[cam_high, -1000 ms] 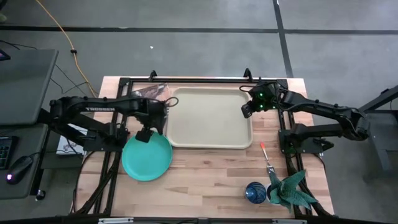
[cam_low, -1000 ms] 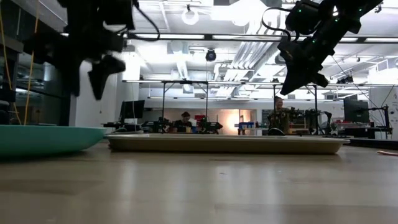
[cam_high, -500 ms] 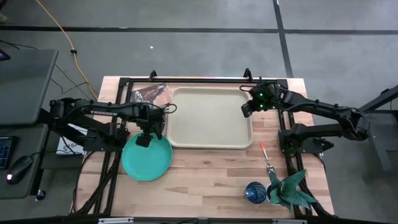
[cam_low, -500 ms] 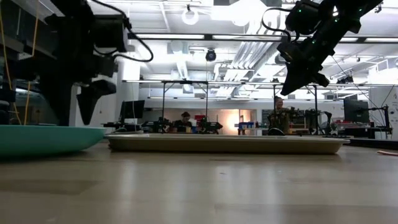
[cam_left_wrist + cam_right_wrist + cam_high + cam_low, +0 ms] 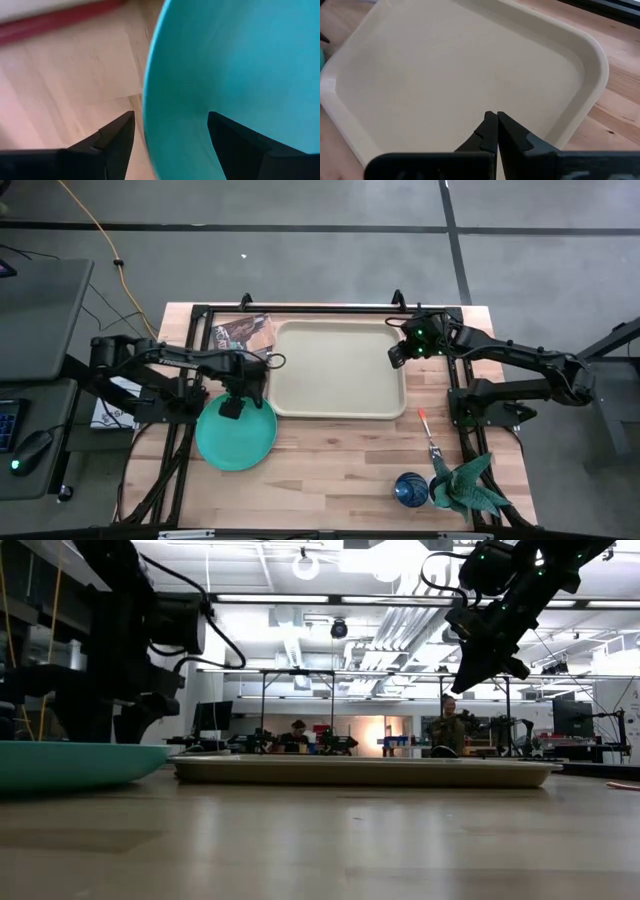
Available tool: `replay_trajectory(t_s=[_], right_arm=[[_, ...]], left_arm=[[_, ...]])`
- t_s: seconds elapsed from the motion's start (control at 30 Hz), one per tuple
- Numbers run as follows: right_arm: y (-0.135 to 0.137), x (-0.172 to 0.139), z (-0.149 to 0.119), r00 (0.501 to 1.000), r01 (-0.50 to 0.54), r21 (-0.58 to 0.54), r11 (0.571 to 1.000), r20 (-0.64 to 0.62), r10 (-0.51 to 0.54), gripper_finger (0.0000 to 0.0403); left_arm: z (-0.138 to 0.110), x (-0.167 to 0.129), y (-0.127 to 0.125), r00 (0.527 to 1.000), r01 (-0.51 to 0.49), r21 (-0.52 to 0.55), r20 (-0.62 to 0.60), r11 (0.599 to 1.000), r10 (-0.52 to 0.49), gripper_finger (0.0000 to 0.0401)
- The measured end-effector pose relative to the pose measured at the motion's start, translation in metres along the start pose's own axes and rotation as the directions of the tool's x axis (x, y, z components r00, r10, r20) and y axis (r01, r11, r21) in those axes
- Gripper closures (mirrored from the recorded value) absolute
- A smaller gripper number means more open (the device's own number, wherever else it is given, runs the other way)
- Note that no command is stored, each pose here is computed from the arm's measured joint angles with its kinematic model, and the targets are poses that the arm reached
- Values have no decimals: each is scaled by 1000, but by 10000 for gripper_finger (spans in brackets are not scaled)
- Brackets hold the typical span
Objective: Pick and place plate/cup/fork/spoon on tray
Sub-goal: Put the blue plate on the gray tray
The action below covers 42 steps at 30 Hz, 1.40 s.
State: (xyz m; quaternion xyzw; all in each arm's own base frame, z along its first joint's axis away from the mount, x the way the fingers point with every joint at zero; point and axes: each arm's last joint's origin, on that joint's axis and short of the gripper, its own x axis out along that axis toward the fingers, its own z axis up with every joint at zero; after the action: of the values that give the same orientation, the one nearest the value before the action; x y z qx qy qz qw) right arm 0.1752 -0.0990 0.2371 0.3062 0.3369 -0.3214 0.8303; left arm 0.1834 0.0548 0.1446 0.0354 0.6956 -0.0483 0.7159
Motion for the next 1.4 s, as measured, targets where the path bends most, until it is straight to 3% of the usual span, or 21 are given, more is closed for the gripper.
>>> replay_trajectory(t_s=[0.3,0.8,1.17,1.4], right_arm=[[1,0,0,1000,-2,-1,1000,-1,2,403],[1,0,0,1000,-2,-2,1000,-1,2,403],[1,0,0,1000,-2,0,1000,-1,2,403],[1,0,0,1000,-2,-1,1000,0,2,403]], left_arm=[[1,7,0,999,27,4,-33,1000,-27,221],[3,3,0,998,61,4,3,998,-62,392],[11,-18,5,990,134,-5,43,991,-134,401],[18,-50,3,965,263,5,21,965,-263,400]])
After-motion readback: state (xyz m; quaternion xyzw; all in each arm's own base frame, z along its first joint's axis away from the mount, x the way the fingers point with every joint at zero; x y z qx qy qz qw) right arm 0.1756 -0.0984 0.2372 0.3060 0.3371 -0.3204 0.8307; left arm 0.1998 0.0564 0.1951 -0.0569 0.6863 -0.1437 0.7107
